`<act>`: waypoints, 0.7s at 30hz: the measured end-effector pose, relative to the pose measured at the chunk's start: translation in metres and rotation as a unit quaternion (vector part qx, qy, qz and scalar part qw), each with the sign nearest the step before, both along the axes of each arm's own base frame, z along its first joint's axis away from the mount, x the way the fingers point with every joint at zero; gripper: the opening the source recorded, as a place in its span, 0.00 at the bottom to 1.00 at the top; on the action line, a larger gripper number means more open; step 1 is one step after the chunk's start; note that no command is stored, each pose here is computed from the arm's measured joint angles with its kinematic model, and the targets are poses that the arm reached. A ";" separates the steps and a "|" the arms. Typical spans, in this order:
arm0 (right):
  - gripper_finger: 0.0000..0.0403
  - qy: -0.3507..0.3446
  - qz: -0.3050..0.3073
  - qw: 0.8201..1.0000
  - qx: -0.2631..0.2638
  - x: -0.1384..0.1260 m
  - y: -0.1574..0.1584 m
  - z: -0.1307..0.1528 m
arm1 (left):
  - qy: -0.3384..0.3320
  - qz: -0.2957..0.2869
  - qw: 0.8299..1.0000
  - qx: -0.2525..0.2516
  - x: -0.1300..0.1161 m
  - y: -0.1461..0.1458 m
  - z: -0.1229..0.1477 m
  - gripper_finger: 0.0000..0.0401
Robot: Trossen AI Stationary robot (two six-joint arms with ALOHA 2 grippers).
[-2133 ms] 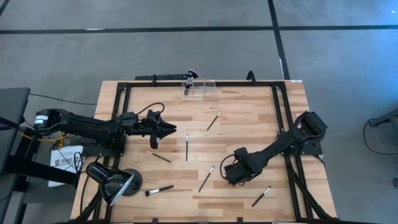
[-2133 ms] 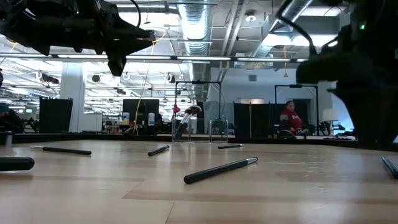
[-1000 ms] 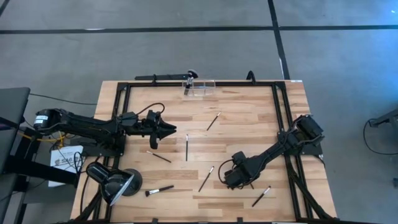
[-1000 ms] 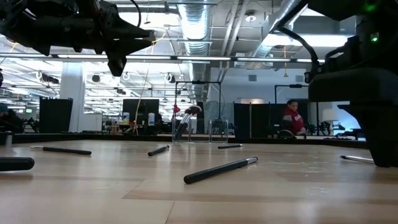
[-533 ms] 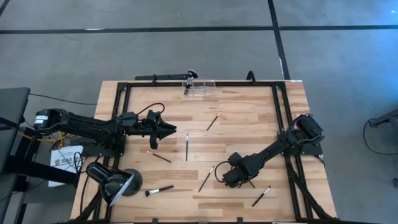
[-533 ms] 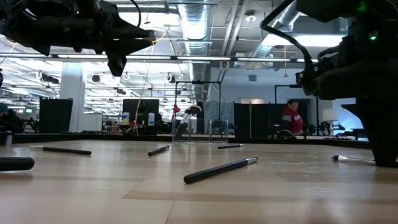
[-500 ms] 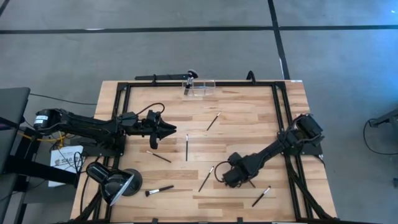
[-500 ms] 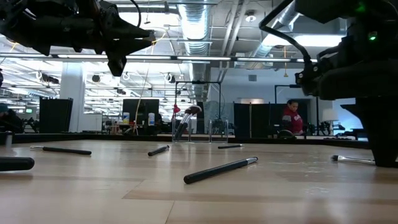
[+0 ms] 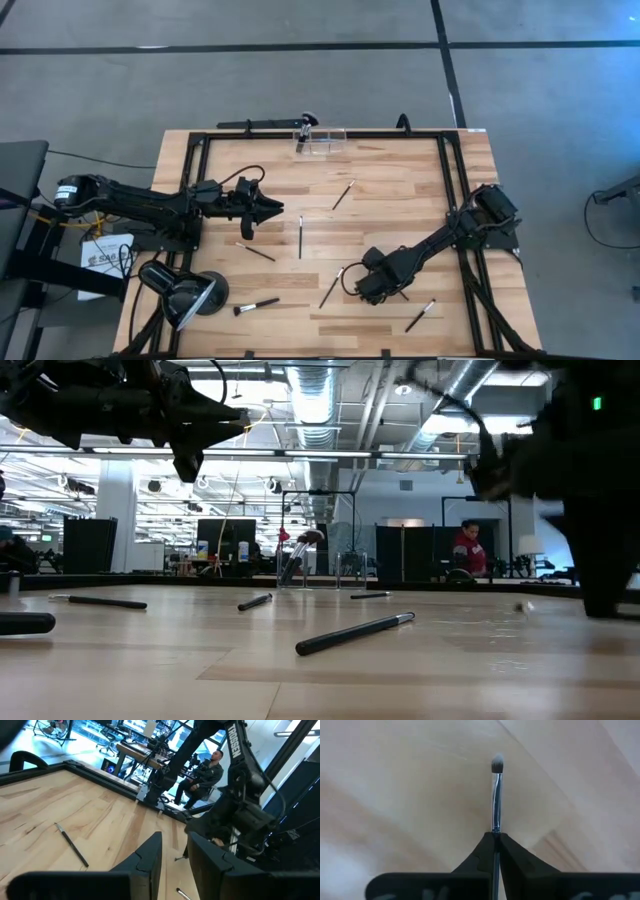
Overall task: Sort items
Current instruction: Put the eyeshadow brush into the right section of the transparent organizer
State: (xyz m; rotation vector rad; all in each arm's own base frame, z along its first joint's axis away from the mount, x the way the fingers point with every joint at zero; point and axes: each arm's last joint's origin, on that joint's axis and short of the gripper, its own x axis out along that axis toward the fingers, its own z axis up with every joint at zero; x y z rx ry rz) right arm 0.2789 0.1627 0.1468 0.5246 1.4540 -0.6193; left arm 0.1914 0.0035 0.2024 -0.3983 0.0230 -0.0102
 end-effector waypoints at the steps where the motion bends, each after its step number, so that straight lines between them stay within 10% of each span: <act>1: 0.01 -0.003 0.002 1.000 -0.004 -0.001 0.001 0.003 | 0.000 0.000 1.000 0.000 0.000 0.000 0.000 0.22; 11: 0.01 -0.089 0.015 0.995 -0.038 -0.007 0.012 0.037 | 0.004 0.000 1.000 0.000 0.000 0.000 -0.001 0.22; 21: 0.00 -0.254 0.019 0.952 -0.170 -0.007 -0.003 0.079 | 0.004 0.000 1.000 0.012 0.000 0.000 -0.001 0.22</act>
